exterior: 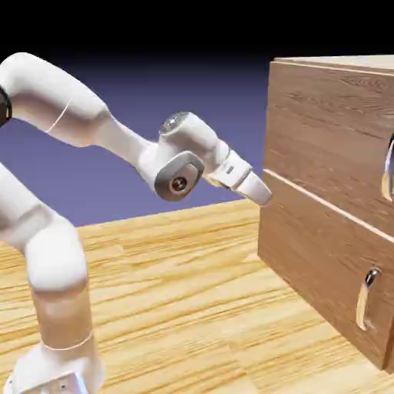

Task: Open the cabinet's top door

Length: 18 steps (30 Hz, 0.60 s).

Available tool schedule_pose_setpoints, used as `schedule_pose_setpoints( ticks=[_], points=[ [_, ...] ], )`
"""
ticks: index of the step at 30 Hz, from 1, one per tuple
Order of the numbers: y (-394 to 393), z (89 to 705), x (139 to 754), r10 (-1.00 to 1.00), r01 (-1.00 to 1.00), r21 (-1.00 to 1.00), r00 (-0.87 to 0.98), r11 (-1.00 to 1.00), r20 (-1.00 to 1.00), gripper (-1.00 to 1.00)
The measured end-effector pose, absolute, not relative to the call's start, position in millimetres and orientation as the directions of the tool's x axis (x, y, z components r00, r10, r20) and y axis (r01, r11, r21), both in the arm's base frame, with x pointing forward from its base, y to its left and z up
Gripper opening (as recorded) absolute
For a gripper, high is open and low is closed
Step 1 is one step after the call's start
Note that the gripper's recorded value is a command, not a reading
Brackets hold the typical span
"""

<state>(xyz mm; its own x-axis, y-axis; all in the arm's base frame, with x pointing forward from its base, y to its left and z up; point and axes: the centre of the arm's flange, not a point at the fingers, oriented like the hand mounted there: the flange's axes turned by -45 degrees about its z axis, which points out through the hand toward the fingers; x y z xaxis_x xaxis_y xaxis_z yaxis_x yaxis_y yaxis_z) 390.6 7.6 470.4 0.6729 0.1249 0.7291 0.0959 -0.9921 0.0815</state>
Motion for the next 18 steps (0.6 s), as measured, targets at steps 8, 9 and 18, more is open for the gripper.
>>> schedule_pose_setpoints(
  ticks=[8,9,18],
  points=[
    [18.3,546.1,389.6,0.552,0.340,0.438,0.425,-0.832,0.717,0.00],
    [18.4,554.8,388.6,0.596,0.356,0.483,0.389,-0.800,0.702,0.00],
    [5.9,621.0,376.4,0.892,0.363,0.821,0.078,-0.441,0.445,0.00]
  ],
)
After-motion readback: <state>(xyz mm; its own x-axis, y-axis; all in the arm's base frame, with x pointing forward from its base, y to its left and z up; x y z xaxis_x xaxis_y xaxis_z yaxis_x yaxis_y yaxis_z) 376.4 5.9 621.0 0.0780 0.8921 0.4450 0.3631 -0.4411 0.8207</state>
